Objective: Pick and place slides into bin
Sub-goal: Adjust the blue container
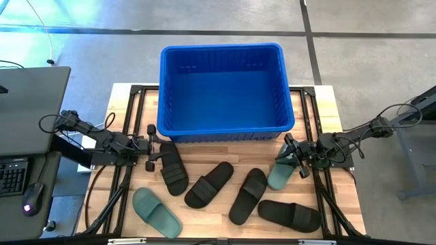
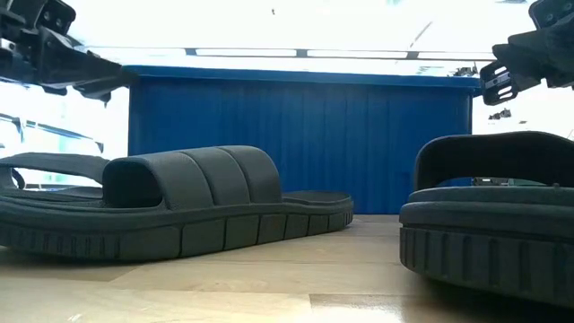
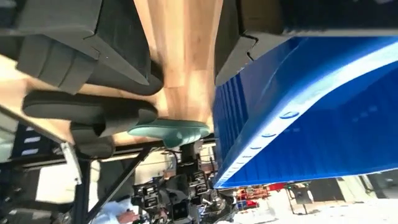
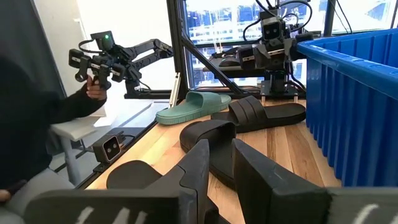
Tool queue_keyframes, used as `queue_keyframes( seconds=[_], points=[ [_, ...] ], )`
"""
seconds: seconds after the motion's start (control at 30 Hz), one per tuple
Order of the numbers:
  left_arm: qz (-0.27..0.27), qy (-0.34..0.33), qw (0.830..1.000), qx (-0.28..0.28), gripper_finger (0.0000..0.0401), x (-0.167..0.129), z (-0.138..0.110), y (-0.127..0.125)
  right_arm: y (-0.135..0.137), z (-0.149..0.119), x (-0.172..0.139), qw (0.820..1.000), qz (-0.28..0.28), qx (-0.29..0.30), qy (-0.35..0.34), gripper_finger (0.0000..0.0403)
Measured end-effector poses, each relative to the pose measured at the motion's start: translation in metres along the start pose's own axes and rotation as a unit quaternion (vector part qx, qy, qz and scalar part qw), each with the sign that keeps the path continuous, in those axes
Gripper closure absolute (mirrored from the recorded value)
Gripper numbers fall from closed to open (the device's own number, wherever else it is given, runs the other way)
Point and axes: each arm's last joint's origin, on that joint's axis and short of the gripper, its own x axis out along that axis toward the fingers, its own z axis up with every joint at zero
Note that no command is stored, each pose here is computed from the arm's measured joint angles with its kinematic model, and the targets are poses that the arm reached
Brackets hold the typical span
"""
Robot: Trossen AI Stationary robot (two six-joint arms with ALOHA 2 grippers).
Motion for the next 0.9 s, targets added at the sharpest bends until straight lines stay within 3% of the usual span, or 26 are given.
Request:
queue_keyframes(
  seconds=[0.47, 0.9],
  points=[
    [0.025, 0.006, 0.997, 0.078, 0.0240, 0.0000, -0.0003, 0.0014, 0.0000, 0.0000, 0.0000, 1.000, 0.000, 0.000, 0.000, 0.0340],
    [0.111, 0.030, 0.985, 0.126, 0.0240, -0.0007, -0.0009, 0.0065, 0.0000, 0.0001, 0.0000, 1.000, 0.000, 0.000, 0.000, 0.0340]
  ],
)
